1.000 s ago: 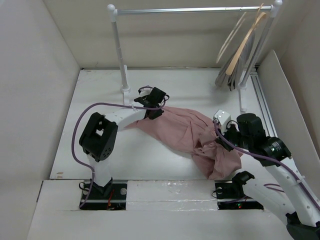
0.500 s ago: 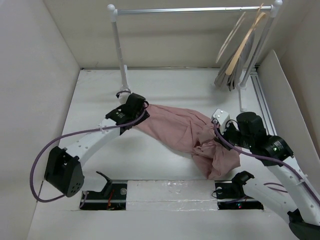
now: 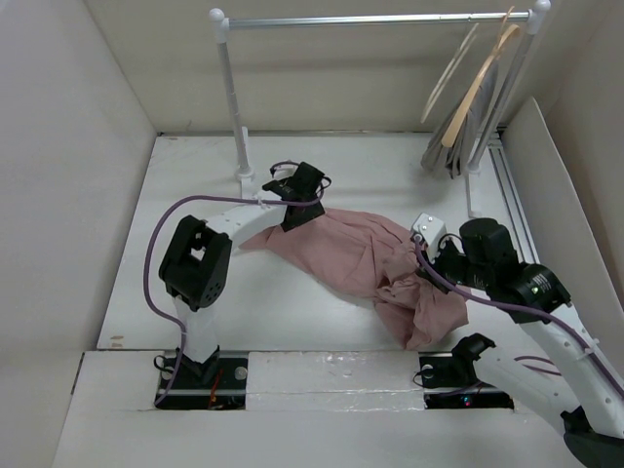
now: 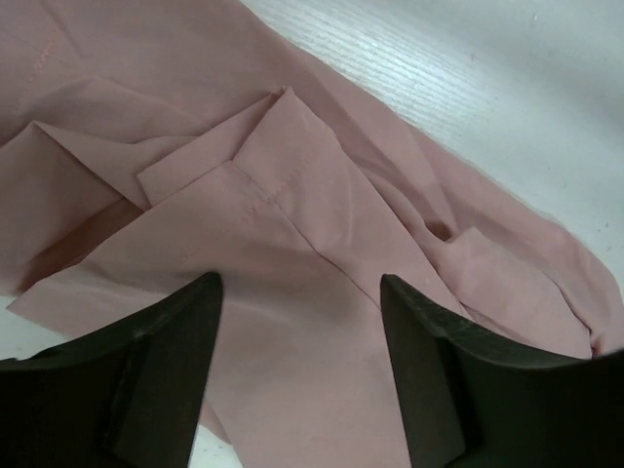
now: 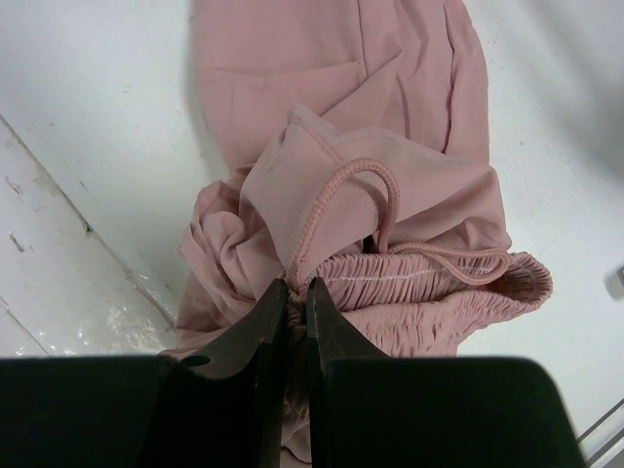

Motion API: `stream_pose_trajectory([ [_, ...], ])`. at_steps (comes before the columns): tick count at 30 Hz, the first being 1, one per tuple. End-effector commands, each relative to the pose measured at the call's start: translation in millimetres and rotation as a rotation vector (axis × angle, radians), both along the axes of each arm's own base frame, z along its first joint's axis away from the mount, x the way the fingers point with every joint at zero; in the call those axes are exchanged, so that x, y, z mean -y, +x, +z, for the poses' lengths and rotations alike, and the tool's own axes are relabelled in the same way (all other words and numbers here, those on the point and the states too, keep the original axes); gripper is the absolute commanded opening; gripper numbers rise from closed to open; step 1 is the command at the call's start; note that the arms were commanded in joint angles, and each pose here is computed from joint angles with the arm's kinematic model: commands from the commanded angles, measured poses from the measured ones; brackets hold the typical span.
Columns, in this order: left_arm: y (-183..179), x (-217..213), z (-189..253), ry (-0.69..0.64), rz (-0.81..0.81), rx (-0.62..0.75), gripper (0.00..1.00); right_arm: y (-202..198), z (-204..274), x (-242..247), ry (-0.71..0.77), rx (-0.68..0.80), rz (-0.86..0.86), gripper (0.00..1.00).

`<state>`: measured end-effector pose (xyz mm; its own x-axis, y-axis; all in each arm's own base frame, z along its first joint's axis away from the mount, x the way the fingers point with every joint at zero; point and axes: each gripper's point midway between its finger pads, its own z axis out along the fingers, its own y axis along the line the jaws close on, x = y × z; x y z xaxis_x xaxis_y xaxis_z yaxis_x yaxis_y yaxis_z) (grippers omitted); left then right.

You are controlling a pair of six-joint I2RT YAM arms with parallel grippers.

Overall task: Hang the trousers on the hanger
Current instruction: Fold the trousers

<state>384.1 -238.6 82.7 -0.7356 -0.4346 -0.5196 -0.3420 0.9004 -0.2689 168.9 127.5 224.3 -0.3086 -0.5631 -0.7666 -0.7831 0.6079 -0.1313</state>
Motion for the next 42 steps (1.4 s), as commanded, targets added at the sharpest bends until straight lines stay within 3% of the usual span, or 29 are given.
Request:
stream_pose_trajectory([
  [1, -0.3, -4.2, 8.7, 0.037, -0.005, -0.002, 0.59, 2.8, 16.8, -11.0, 0.062, 0.061, 0.036, 0.03],
  [5, -10.0, -10.0, -6.2, 0.058, -0.008, -0.040, 0.45, 4.7, 20.2, -10.9, 0.065, 0.075, 0.032, 0.04],
  [8, -14.4, -14.1, -13.4, 0.076, -0.008, -0.056, 0.22, 6.7, 22.2, -11.2, 0.066, 0.082, 0.029, 0.04],
  [10, -13.9, -16.2, -15.7, 0.091, -0.006, -0.059, 0.00, 7.3, 25.0, -11.4, 0.068, 0.091, 0.030, 0.04],
  [14, -15.4, -23.6, -4.3, 0.117, 0.005, -0.049, 0.00, 7.1, 29.6, -11.2, 0.074, 0.104, 0.032, 0.04],
  [19, -36.0, -48.0, 61.3, 0.065, 0.057, 0.076, 0.00, 4.4, 33.6, -9.1, 0.057, 0.108, 0.048, 0.04],
  [23, -104.6, -86.2, 73.2, 0.041, 0.123, 0.059, 0.00, -15.3, 33.4, -15.6, 0.047, 0.071, 0.129, 0.04],
  [25, -137.0, -92.9, 94.6, -0.059, 0.182, 0.103, 0.00, -29.7, 25.9, -15.8, 0.024, 0.023, 0.175, 0.04],
  [26, -162.0, -105.5, 78.5, -0.032, 0.202, 0.047, 0.00, -38.3, 22.4, -18.5, 0.008, 0.003, 0.215, 0.04],
  [27, -177.6, -107.7, 89.1, -0.107, 0.216, 0.070, 0.00, -46.9, 16.4, -15.0, -0.020, -0.028, 0.235, 0.04],
  [29, -213.6, -103.5, 70.6, -0.185, 0.237, -0.022, 0.00, -57.4, 6.7, -14.4, -0.069, -0.079, 0.277, 0.04],
  [32, -259.5, -115.2, 67.3, -0.292, 0.293, -0.098, 0.00, -102.4, -13.3, -21.6, -0.125, -0.229, 0.472, 0.04],
  [34, -263.1, -122.1, 71.0, -0.293, 0.317, -0.098, 0.00, -111.6, -17.4, -18.9, -0.137, -0.272, 0.493, 0.04],
  [37, -257.2, -130.5, 95.8, -0.328, 0.271, 0.008, 0.00, -118.3, -24.7, -5.3, -0.200, -0.304, 0.486, 0.04],
  [38, -250.2, -136.9, 102.4, -0.328, 0.296, 0.062, 0.01, -117.4, -25.1, -1.4, -0.215, -0.305, 0.470, 0.05],
  [39, -246.3, -139.8, 106.4, -0.321, 0.304, 0.089, 0.19, -118.6, -22.6, 0.6, -0.208, -0.300, 0.462, 0.06],
  [41, -228.5, -145.5, 111.4, -0.230, 0.329, 0.156, 0.48, -115.7, -19.6, 1.8, -0.204, -0.286, 0.437, 0.28],
  [42, -205.7, -139.0, 125.5, -0.182, 0.333, 0.224, 0.72, -103.6, -16.7, 2.0, -0.217, -0.260, 0.369, 0.62],
])
